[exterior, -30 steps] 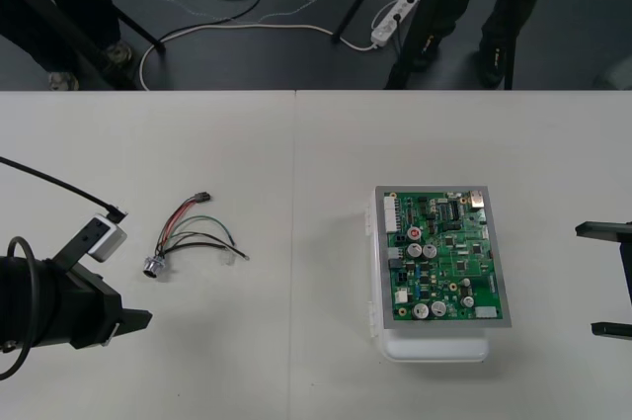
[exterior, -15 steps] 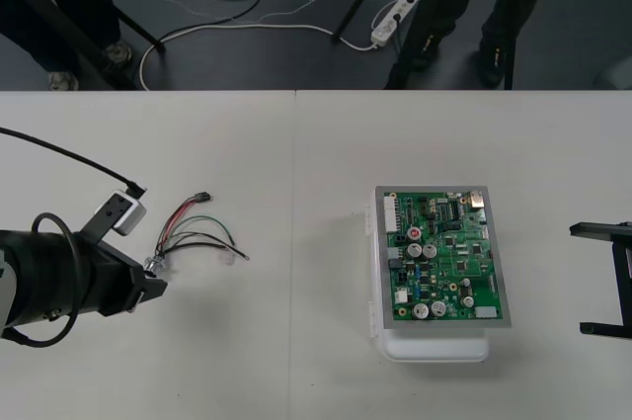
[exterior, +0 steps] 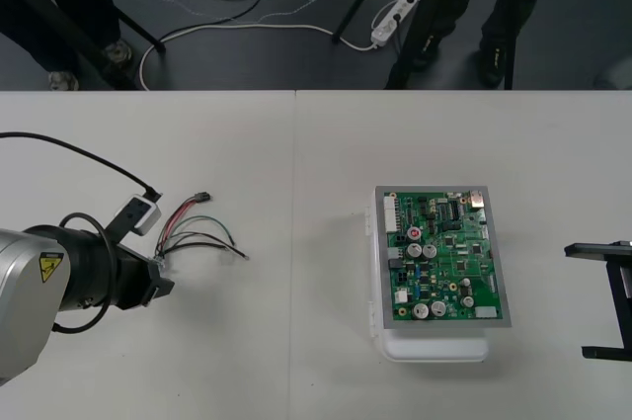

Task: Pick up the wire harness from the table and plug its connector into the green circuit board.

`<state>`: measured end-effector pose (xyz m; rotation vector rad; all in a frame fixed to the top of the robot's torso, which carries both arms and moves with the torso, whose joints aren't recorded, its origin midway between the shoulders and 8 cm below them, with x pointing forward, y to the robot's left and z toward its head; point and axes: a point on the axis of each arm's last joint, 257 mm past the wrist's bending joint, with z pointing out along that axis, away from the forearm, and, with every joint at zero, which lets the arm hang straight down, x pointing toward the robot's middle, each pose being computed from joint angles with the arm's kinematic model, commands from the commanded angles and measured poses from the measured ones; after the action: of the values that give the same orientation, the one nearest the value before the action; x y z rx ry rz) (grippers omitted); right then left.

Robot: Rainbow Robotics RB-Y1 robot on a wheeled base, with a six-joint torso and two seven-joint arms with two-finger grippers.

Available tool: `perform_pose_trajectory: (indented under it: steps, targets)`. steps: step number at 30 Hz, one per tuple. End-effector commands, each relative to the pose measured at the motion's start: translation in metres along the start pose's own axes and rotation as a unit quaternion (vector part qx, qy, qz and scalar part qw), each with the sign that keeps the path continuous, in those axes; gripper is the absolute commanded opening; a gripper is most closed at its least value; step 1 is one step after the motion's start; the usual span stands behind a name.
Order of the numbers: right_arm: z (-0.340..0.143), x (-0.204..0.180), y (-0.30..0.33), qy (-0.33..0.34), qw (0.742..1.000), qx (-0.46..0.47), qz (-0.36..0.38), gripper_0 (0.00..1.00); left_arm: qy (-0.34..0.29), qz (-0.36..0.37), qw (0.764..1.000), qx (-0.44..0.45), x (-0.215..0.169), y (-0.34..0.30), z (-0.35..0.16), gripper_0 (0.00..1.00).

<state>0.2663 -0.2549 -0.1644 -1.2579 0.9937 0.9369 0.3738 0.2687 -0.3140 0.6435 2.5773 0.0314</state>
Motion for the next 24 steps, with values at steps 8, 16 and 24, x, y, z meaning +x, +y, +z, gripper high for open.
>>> perform_pose_trajectory:
  steps: [8,16,24]
  targets:
    - [0.005,0.002,-0.003,0.003,0.999,-0.027,-0.048,1.00,0.035,-0.004,0.999,0.016,-0.008,0.004,0.025,1.00]
    - [0.003,0.001,-0.011,0.004,0.998,-0.018,-0.055,1.00,0.046,-0.003,0.999,0.020,-0.014,0.007,0.034,1.00]
    - [0.007,0.004,-0.010,0.000,0.999,-0.021,-0.044,1.00,0.060,-0.002,0.998,0.024,-0.015,0.011,0.044,1.00]
